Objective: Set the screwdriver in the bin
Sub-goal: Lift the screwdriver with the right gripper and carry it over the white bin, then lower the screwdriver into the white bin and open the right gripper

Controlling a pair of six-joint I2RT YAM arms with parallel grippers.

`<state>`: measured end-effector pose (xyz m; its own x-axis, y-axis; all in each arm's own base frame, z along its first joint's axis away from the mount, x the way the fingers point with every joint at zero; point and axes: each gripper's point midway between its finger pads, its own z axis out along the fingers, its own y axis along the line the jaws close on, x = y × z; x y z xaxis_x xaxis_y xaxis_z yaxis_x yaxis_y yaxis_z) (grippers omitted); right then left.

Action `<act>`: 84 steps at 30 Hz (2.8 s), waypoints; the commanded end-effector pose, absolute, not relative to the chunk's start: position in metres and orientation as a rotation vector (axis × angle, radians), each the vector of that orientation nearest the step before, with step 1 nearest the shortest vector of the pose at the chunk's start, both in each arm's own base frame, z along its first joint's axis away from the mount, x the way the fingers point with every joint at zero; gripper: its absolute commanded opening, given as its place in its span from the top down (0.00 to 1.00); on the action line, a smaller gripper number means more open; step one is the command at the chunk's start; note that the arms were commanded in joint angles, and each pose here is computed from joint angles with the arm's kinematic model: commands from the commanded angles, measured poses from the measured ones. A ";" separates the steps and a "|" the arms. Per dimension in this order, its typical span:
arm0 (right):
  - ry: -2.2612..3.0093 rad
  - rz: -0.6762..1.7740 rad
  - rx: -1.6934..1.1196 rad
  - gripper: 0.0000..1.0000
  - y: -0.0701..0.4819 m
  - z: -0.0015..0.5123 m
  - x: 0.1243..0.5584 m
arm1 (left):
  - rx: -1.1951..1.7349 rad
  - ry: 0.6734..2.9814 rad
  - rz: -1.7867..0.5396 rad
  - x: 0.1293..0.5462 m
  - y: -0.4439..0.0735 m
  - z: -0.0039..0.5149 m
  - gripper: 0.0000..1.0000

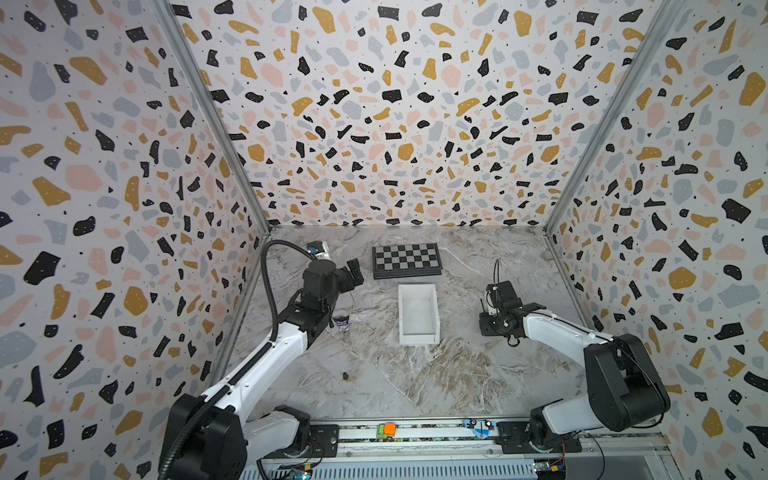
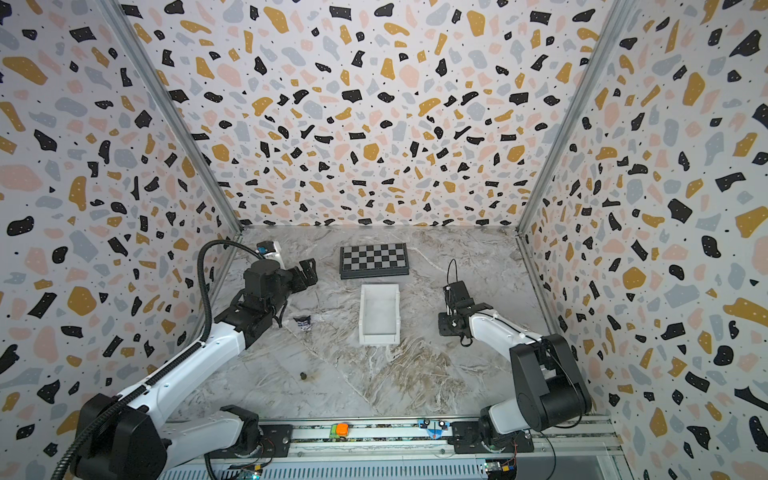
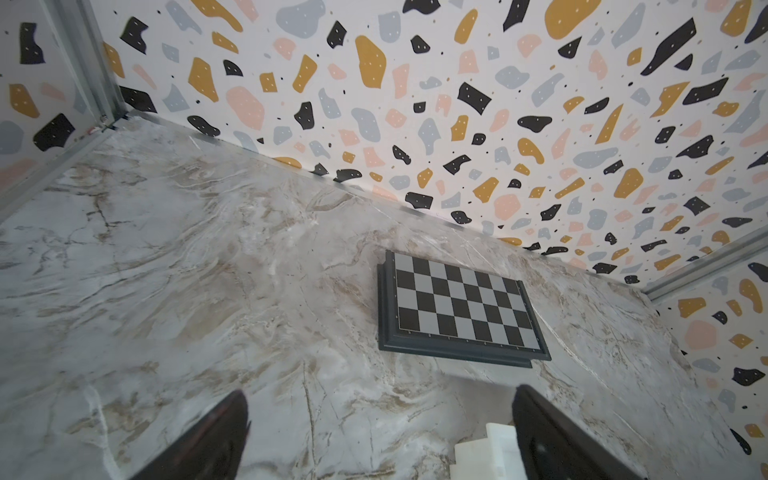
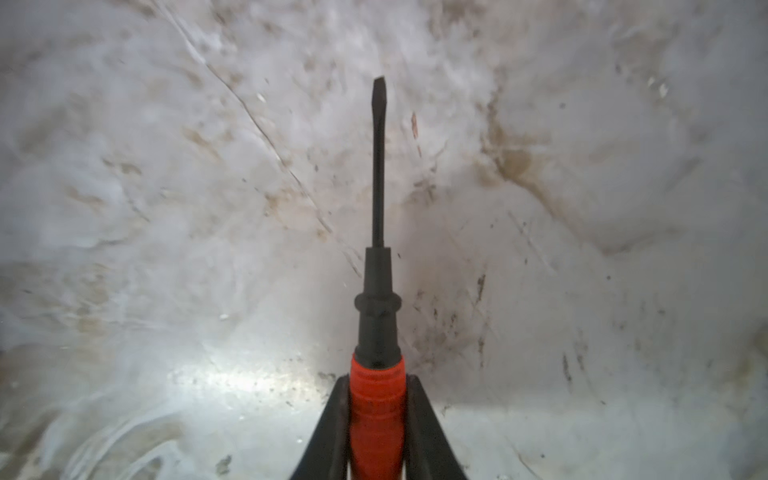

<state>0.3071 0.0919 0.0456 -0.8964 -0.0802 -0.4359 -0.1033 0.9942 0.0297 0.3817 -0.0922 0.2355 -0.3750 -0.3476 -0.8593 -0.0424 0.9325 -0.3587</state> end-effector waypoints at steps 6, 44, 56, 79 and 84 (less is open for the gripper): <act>2.510 0.135 -0.256 0.91 0.138 0.135 0.343 | -0.317 1.906 -0.285 0.374 -0.070 0.243 0.00; 2.551 0.244 -0.730 0.86 0.302 0.070 0.295 | -0.391 1.867 -0.271 0.360 -0.046 0.245 0.00; 2.568 0.226 -0.739 0.84 0.307 0.058 0.300 | -0.401 1.877 -0.258 0.359 -0.043 0.241 0.00; 2.594 0.185 -0.714 0.76 0.314 0.053 0.311 | -0.411 1.879 -0.250 0.357 -0.040 0.236 0.00; 2.596 0.184 -0.712 0.72 0.314 0.053 0.310 | -0.412 1.878 -0.250 0.357 -0.040 0.236 0.00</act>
<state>0.3050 0.3116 0.0421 -0.7706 -0.4677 -0.4329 -0.5259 0.8503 0.0177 0.3565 -0.0457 0.2296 -0.3354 -0.3869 -0.8590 -0.1491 0.9221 -0.3571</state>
